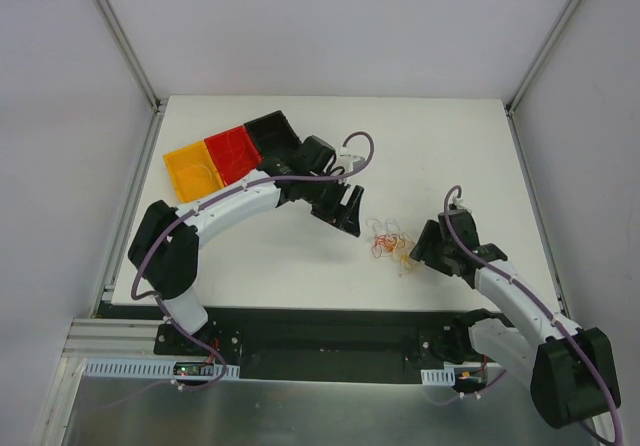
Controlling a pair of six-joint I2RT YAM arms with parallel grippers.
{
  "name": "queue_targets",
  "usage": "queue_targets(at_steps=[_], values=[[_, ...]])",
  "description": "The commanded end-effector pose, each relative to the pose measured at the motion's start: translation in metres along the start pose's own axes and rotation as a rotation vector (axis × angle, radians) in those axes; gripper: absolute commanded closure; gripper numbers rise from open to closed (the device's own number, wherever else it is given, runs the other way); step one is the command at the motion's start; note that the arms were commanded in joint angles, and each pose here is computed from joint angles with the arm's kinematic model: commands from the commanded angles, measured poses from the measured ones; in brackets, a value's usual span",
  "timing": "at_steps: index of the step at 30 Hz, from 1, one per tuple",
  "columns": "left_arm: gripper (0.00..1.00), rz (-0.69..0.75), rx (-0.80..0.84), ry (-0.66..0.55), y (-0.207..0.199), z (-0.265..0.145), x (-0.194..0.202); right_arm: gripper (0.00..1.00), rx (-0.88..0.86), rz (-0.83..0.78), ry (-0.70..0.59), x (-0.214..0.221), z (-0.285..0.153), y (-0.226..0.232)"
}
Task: Untangle the cables
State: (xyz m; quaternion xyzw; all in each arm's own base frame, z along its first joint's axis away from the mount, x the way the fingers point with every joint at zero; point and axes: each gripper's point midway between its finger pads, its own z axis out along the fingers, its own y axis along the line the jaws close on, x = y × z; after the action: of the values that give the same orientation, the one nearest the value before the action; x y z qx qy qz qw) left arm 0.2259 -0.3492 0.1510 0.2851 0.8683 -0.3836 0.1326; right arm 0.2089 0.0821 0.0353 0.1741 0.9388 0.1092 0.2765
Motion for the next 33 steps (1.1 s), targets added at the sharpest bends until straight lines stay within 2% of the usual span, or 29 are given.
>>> queue_targets(at_steps=[1,7,8,11,14,18,23,25,33], values=[[0.29,0.063,0.053,-0.022,-0.019,-0.006,-0.002,0.44,-0.061,0.045,0.072,0.008,-0.008,0.015],[0.29,0.089,0.049,-0.049,-0.025,-0.014,-0.005,0.85,-0.118,0.026,-0.002,-0.010,-0.041,0.025],[0.29,0.093,0.049,-0.051,-0.026,-0.015,-0.006,0.98,-0.144,0.020,-0.020,-0.015,-0.049,0.030],[0.29,0.107,0.045,-0.074,-0.029,-0.022,-0.009,1.00,-0.237,-0.018,-0.058,-0.026,-0.080,0.047],[0.29,0.134,0.048,-0.102,-0.035,-0.031,-0.013,1.00,-0.333,-0.069,-0.150,-0.051,-0.125,0.066],[0.28,0.181,-0.015,-0.180,-0.033,-0.047,-0.022,1.00,-0.565,-0.142,-0.338,-0.087,-0.219,0.105],[0.28,0.256,-0.083,-0.303,-0.033,-0.072,-0.033,1.00,-0.797,-0.214,-0.539,-0.110,-0.318,0.134],[0.28,0.278,-0.099,-0.353,-0.035,-0.083,-0.036,1.00,-0.843,-0.243,-0.621,-0.116,-0.350,0.136],[0.26,0.322,-0.146,-0.508,-0.036,-0.107,-0.045,1.00,-0.841,-0.312,-0.937,-0.149,-0.443,0.128]])
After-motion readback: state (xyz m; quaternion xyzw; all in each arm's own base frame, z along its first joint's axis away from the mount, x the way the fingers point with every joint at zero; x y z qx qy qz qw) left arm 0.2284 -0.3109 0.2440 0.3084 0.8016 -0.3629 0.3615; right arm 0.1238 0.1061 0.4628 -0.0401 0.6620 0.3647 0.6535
